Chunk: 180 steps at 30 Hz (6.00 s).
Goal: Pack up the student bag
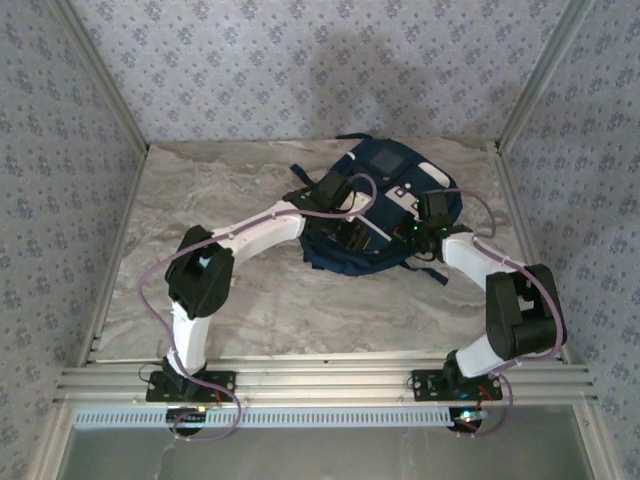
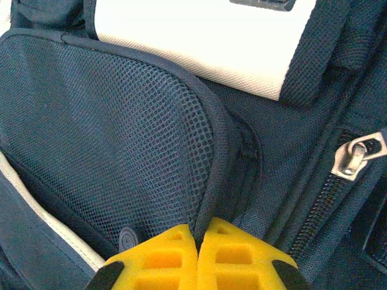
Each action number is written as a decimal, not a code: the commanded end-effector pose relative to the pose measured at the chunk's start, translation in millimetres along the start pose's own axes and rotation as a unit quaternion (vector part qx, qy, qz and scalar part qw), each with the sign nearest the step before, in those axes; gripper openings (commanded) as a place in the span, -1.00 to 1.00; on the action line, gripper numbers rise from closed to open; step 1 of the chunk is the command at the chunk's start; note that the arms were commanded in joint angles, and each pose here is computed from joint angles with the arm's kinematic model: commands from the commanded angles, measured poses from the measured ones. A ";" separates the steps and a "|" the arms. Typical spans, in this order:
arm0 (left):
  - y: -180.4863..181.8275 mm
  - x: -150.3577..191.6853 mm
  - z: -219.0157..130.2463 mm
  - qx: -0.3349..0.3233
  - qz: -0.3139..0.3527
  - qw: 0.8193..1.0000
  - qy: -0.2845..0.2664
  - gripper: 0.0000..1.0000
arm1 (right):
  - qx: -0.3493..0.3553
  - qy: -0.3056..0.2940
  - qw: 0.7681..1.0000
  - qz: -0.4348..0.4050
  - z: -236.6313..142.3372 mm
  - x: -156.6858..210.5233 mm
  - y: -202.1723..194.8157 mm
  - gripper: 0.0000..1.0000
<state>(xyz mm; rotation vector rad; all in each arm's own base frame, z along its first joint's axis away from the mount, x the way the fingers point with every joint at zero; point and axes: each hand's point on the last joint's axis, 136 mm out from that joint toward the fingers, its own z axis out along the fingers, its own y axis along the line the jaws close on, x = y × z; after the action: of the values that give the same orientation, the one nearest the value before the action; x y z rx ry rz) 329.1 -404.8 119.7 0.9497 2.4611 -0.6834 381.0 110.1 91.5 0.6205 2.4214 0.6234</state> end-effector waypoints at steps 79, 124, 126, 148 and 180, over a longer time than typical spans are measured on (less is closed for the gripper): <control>97.6 24.5 -30.1 -0.157 -0.058 0.983 0.070 -1.00 | 0.010 -0.029 1.000 0.000 -4.7 -18.5 0.9 -1.00; -58.1 -51.6 -22.5 0.165 -0.135 0.976 -0.052 -1.00 | -0.079 -0.022 0.991 0.107 -43.7 -13.5 26.9 0.21; -60.0 -50.1 -21.1 0.167 -0.135 0.975 -0.051 -1.00 | -0.082 -0.016 0.989 0.121 -35.0 -9.0 24.9 0.21; -8.1 -2.3 -8.6 0.042 -0.130 0.990 -0.014 -1.00 | -0.060 -0.047 0.988 0.131 -11.2 -20.7 12.6 -1.00; 138.3 -22.6 -55.8 -0.154 -0.160 0.964 -0.143 -1.00 | -0.042 -0.050 0.994 0.092 -27.9 -34.2 5.3 -0.91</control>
<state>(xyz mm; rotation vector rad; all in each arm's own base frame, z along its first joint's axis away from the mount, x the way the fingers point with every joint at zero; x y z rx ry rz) 427.1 -292.0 130.2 0.3162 2.3980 -0.4889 387.1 90.6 109.8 0.8910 2.2552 0.7872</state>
